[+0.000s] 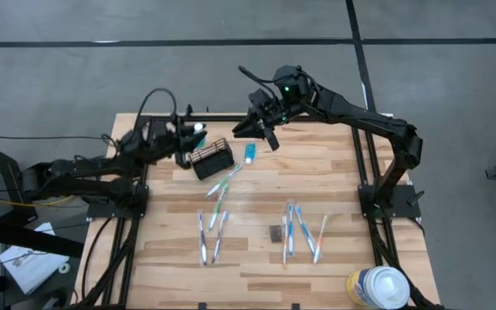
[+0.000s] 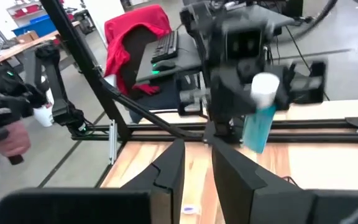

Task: Pick & Place toothbrushing station
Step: Put the blue mouthwash into the black organizer

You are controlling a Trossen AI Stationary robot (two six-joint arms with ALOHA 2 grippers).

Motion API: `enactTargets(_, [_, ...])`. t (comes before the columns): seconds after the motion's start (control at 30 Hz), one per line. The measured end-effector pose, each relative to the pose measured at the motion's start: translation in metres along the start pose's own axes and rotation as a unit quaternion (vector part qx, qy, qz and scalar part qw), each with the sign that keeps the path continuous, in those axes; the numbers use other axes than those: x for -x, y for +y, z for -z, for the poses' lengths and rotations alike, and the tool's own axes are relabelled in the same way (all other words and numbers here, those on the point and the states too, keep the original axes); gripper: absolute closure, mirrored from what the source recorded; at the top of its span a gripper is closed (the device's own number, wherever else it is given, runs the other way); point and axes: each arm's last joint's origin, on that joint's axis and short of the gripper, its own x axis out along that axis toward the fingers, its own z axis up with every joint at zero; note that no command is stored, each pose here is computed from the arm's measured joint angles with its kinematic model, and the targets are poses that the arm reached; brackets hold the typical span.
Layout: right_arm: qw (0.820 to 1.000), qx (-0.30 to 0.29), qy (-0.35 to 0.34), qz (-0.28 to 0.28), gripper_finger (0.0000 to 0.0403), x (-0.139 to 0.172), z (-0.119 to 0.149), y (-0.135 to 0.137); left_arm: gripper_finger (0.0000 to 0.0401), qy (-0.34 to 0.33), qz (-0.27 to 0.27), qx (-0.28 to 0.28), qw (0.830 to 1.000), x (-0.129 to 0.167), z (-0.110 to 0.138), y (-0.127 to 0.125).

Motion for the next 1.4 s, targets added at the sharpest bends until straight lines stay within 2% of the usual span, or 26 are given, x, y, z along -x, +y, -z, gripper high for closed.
enactTargets(0.23, [1.000,0.015,-0.015,0.003,0.0330,0.001,-0.003,-0.001,0.0316,-0.013,-0.056,-0.019,0.998,0.048,0.043,0.005])
enactTargets(0.37, [0.999,0.030,-0.016,0.002,0.0330,0.001,-0.004,-0.001,0.0316,-0.002,-0.073,-0.037,0.997,0.062,0.057,0.010])
enactTargets(0.67, [0.999,0.042,-0.029,0.002,0.0330,0.001,-0.007,0.000,0.0316,0.022,-0.073,-0.047,0.996,0.041,0.072,0.027])
enactTargets(1.0, [0.999,0.047,-0.016,0.002,0.0330,0.001,-0.004,0.000,0.0316,0.080,-0.045,-0.034,0.995,0.004,0.106,0.043])
enactTargets(1.2, [0.998,0.055,0.003,0.001,0.0330,0.001,0.000,-0.001,0.0316,0.111,-0.041,-0.029,0.993,0.000,0.122,0.046])
enactTargets(1.4, [0.998,0.060,0.004,-0.008,0.0330,0.001,0.001,0.000,0.0316,0.120,-0.040,-0.028,0.992,0.001,0.126,0.047])
